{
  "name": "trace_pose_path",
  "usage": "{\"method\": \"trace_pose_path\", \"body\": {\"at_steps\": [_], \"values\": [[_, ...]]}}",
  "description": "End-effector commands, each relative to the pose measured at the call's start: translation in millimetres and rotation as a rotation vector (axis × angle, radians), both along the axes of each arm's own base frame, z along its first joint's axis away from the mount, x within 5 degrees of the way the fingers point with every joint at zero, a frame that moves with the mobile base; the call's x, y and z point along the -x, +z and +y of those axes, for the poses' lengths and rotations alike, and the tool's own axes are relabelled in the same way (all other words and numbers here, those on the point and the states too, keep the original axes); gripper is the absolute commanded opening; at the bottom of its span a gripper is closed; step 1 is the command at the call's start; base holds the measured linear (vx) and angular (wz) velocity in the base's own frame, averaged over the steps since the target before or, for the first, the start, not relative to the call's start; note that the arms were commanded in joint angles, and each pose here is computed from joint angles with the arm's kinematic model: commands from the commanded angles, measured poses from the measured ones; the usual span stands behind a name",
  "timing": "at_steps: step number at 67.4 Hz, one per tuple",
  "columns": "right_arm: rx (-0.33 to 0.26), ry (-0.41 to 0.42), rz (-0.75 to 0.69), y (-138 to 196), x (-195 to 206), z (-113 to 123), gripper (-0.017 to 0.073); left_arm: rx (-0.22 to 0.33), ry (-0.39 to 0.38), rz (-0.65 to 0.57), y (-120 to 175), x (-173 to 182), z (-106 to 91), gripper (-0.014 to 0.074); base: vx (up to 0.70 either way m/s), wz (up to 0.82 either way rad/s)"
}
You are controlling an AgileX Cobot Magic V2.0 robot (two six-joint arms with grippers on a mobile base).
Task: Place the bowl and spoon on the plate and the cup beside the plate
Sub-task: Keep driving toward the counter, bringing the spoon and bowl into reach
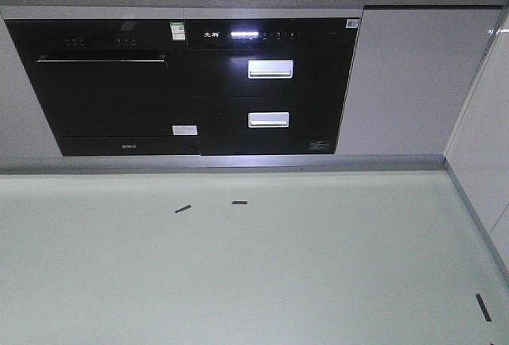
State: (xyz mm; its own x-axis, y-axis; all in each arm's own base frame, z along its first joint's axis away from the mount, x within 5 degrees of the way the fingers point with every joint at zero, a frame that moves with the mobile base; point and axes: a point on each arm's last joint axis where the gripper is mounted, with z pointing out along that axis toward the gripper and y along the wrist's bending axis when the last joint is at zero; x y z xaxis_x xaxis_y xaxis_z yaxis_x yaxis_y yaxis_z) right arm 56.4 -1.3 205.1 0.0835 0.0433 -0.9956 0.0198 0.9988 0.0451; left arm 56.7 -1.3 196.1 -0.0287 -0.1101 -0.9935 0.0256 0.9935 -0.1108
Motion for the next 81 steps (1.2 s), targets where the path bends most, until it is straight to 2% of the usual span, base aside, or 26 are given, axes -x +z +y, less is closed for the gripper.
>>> {"method": "trace_pose_path", "body": {"at_steps": [1, 81], "values": [[0.012, 0.000, -0.078, 4.9, 1.2, 0.1, -0.0004, 0.010, -0.008, -0.072, 0.8, 0.3, -0.7, -0.0006, 0.14, 0.01], [0.012, 0.000, -0.078, 4.9, 1.2, 0.1, -0.0004, 0.010, -0.008, -0.072, 0.8, 0.3, -0.7, -0.0006, 0.13, -0.01]]}}
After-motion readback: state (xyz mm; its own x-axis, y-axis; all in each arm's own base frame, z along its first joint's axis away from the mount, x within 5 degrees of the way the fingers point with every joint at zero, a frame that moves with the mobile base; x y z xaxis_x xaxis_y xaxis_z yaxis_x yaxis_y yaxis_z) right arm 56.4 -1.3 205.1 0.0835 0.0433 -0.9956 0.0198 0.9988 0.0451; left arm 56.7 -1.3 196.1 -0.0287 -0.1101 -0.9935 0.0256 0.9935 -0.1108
